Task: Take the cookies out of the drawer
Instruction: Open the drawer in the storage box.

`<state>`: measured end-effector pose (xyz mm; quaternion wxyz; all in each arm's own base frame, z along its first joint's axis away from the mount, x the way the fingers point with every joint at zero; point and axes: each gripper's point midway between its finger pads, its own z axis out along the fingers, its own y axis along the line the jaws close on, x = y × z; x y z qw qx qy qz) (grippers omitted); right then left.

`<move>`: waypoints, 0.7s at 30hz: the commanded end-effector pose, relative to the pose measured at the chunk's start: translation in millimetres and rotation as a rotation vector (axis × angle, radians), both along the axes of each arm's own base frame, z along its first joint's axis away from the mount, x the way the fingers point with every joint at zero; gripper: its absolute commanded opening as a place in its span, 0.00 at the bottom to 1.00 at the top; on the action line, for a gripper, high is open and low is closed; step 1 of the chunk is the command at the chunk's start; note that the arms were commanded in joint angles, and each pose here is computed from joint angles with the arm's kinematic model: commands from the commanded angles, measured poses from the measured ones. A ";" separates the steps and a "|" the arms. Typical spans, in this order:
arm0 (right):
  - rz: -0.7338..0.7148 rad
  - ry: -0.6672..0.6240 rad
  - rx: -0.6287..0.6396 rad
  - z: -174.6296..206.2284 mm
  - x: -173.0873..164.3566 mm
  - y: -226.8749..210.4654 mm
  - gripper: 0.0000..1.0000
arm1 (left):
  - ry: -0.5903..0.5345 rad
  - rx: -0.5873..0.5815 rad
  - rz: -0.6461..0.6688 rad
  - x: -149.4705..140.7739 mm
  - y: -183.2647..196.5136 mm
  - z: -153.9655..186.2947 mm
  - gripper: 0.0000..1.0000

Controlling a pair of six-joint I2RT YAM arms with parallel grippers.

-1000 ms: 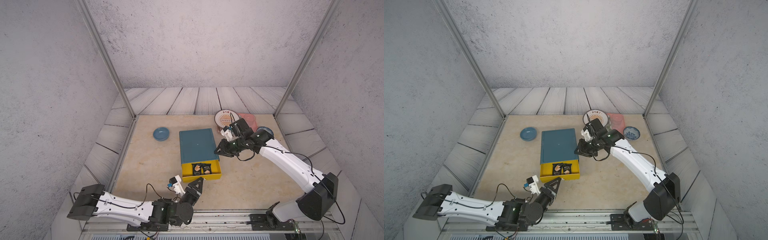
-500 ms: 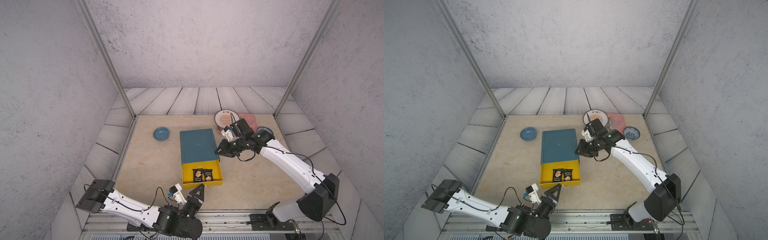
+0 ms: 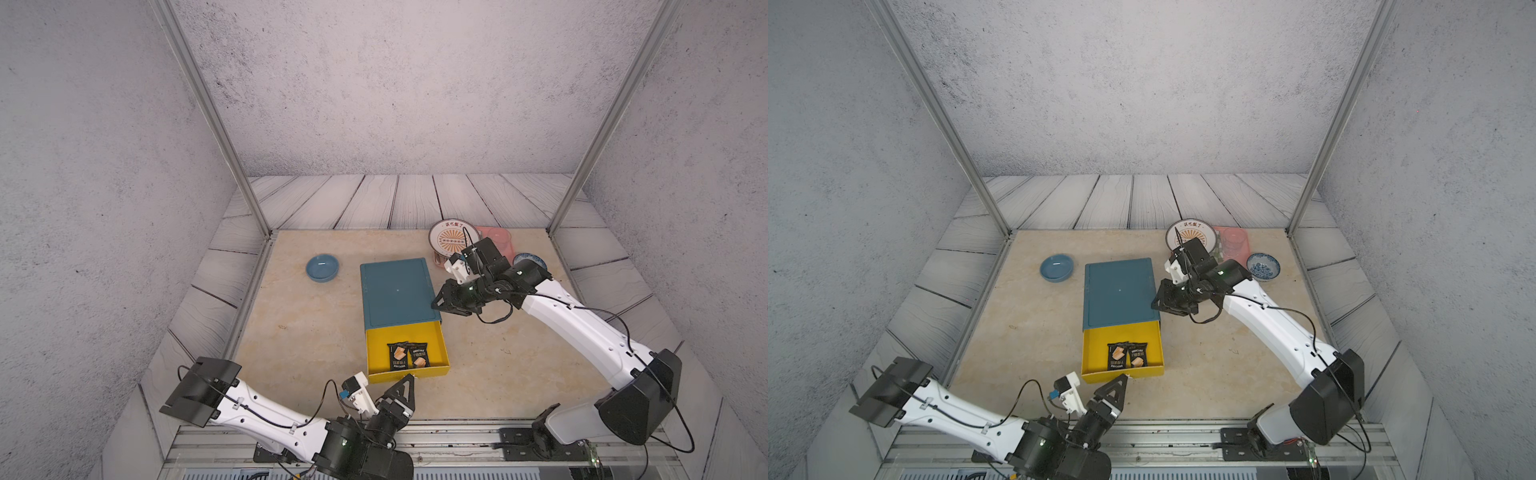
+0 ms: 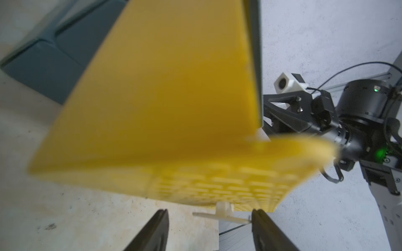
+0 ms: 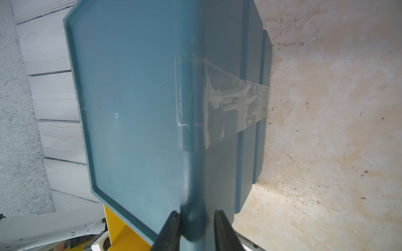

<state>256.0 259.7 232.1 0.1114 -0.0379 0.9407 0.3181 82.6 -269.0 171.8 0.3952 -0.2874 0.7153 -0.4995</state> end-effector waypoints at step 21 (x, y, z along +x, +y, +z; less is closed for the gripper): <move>0.032 -0.042 -0.095 9.8 -2.5 -18.7 0.44 | -0.011 0.189 -0.161 -14.8 35.9 107.9 0.98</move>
